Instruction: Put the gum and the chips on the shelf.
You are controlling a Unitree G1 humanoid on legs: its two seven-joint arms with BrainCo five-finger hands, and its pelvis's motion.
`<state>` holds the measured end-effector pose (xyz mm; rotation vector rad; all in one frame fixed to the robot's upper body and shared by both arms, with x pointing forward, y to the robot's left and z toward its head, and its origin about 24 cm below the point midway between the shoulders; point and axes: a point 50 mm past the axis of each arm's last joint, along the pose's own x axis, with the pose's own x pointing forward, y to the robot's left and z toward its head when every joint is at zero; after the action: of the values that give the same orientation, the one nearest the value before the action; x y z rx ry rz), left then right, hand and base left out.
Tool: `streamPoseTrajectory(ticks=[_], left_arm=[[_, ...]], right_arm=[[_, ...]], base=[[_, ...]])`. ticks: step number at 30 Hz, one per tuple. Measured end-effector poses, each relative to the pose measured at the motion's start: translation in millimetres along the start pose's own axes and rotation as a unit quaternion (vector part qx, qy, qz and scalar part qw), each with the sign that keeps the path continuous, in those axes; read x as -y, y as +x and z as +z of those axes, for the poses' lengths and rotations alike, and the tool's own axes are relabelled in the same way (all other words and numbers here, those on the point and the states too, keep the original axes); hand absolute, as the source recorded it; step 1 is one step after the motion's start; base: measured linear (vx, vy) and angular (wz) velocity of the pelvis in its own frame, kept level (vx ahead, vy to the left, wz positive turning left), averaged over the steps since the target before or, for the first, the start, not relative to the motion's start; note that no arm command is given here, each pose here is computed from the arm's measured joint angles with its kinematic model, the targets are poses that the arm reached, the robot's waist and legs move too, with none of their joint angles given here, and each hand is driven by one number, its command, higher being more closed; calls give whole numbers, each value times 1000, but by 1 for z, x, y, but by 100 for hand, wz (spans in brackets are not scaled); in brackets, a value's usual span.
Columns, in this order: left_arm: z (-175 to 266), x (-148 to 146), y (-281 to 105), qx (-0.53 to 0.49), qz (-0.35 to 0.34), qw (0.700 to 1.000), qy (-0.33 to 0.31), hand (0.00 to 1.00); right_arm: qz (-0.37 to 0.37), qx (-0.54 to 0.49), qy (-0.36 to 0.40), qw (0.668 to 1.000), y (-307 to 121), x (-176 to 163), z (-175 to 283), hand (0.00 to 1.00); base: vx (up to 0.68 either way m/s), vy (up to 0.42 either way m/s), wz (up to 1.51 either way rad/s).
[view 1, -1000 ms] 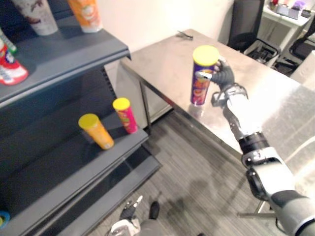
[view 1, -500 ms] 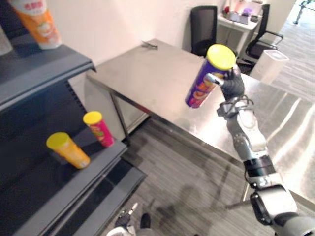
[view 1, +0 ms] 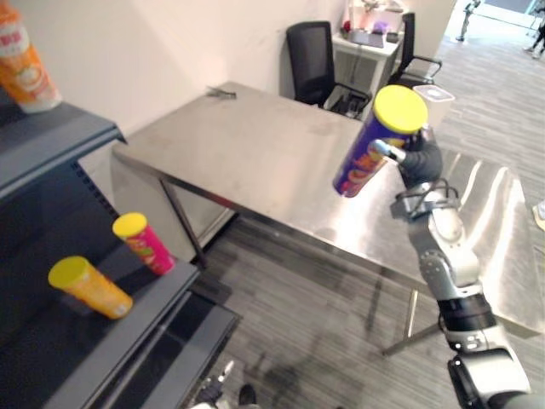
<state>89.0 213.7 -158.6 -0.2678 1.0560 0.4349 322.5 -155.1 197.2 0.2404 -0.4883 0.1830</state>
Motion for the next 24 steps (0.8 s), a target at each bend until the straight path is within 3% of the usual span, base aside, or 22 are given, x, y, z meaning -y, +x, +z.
streamPoseTrajectory(ticks=[24], left_arm=[[-4,3,-1,-5,0,1000,-28,0]], right_arm=[[-46,-23,-16,999,-22,18,-10,100]], base=[[-15,-5,-3]])
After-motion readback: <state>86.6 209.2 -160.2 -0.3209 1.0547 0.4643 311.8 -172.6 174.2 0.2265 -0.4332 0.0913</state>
